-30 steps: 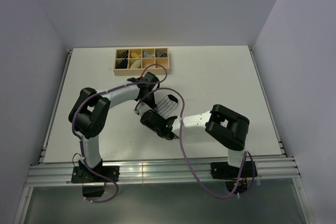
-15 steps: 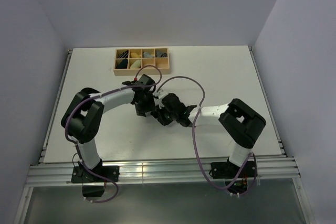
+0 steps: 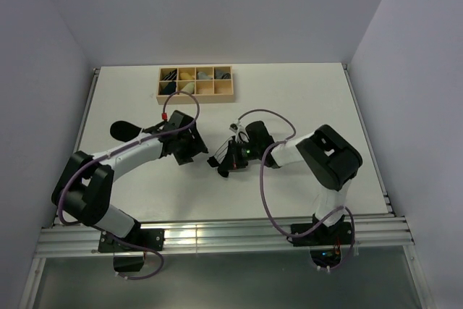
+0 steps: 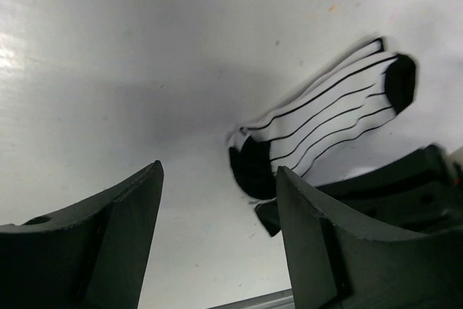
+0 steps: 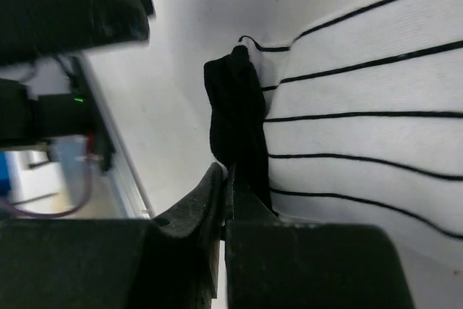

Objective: Roll the socks
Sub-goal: Roll the sock at the center of the board.

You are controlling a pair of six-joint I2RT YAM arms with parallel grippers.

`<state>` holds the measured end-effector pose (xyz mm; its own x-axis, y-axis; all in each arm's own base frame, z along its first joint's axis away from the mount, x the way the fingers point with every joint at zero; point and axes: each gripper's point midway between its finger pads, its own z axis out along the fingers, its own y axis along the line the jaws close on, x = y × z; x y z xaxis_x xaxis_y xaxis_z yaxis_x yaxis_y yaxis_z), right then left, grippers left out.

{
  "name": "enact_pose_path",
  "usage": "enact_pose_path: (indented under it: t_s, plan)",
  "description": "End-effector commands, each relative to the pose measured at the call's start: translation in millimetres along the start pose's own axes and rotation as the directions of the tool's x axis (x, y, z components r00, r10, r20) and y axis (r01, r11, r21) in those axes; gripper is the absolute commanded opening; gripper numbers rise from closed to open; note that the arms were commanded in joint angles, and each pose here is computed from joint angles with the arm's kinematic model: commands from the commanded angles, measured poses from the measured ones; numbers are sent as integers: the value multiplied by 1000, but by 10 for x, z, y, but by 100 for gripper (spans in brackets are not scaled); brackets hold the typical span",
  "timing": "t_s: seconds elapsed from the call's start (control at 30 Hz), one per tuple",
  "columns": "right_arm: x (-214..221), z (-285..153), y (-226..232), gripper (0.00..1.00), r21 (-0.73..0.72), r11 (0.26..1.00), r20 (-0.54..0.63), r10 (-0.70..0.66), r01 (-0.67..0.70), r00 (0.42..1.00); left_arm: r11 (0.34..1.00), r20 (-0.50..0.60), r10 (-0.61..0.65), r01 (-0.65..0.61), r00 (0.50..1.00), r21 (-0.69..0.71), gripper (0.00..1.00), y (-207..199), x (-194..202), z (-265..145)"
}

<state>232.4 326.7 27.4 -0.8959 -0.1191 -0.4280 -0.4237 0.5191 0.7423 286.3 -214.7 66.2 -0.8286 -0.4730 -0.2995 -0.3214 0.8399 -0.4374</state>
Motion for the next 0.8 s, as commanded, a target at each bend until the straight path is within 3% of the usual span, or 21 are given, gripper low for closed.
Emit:
enact_pose_path:
  t_s: [0.0,0.4,0.77]
  plan:
    - [-74,-24,127,0,-140,977,-21,160,-161,987,995,-20,-30,31,999,94,68,-127,75,-34]
    - [-260,-149,-222,0,-254,848,32,488,-465,872,992,-91,-10,21,996,122,65,-149,309,97]
    - [-261,-184,-408,0,-242,805,59,569,-541,820,991,-125,9,8,992,135,58,-304,385,344]
